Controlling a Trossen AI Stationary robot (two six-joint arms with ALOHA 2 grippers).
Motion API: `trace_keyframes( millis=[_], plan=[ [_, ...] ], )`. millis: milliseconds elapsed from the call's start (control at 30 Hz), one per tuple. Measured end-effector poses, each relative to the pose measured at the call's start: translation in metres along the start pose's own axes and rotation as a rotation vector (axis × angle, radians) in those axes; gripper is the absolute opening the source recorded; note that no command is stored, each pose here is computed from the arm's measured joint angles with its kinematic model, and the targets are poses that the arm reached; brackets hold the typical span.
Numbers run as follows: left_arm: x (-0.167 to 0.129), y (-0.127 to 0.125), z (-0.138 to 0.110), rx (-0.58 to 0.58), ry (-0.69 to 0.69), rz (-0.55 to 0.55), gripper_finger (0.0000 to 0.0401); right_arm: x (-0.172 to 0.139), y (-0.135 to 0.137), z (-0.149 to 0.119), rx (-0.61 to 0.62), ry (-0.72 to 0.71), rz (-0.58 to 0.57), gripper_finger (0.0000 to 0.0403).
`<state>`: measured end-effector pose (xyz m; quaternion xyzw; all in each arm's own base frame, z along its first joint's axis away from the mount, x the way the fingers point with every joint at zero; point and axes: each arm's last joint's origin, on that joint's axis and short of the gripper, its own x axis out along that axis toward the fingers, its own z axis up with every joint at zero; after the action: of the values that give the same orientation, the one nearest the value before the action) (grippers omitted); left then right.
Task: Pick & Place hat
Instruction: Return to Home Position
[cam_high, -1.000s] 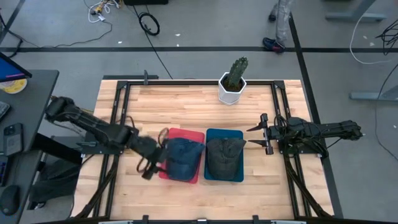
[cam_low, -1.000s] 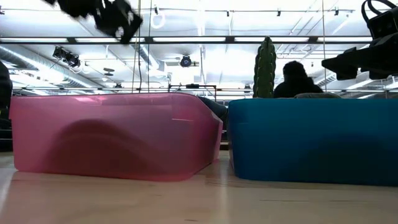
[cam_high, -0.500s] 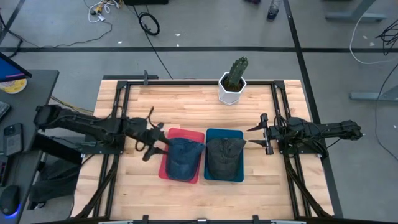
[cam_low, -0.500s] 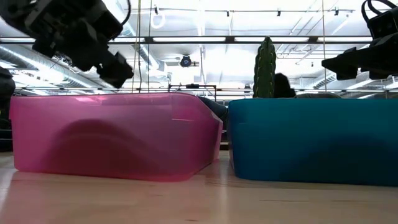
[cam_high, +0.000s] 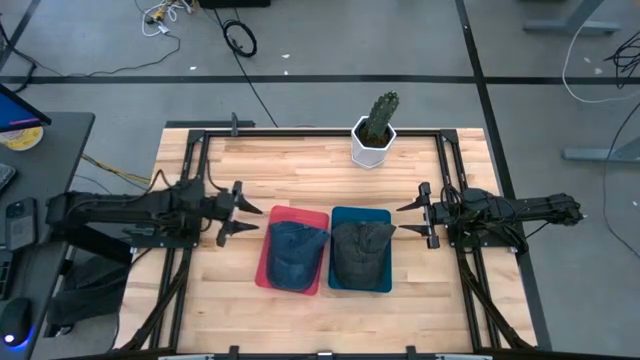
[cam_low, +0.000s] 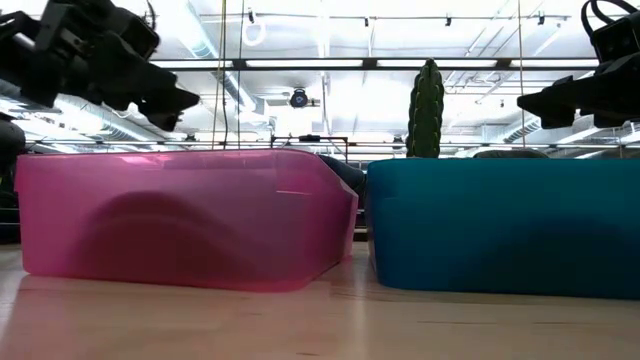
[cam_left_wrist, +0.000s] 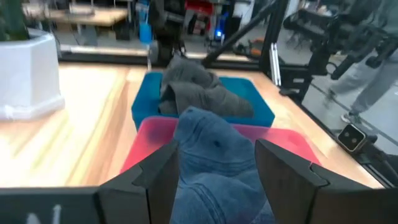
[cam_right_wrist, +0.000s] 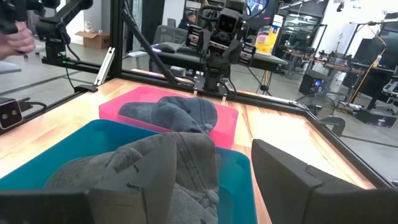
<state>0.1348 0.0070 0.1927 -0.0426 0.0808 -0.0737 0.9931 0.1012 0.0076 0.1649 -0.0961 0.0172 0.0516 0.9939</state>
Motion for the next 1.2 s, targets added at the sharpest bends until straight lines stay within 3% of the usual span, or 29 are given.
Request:
trace_keyframes(
  millis=[700, 933, 1033, 1200],
  plan=[
    [-0.045, -0.010, -0.008, 0.073, -0.155, 0.045, 0.0211, 0.000, 0.000, 0.000, 0.000, 0.000, 0.000, 0.0212],
    [-0.039, -0.007, -0.021, 0.062, -0.125, 0.054, 0.0211, 0.000, 0.000, 0.000, 0.000, 0.000, 0.000, 0.0212],
    [-0.034, -0.005, -0.026, 0.045, -0.214, 0.066, 0.0211, 0.000, 0.000, 0.000, 0.000, 0.000, -0.001, 0.0212],
    [-0.033, -0.006, -0.027, 0.069, -0.214, 0.063, 0.0211, 0.000, 0.000, 0.000, 0.000, 0.000, 0.000, 0.0212]
  ],
)
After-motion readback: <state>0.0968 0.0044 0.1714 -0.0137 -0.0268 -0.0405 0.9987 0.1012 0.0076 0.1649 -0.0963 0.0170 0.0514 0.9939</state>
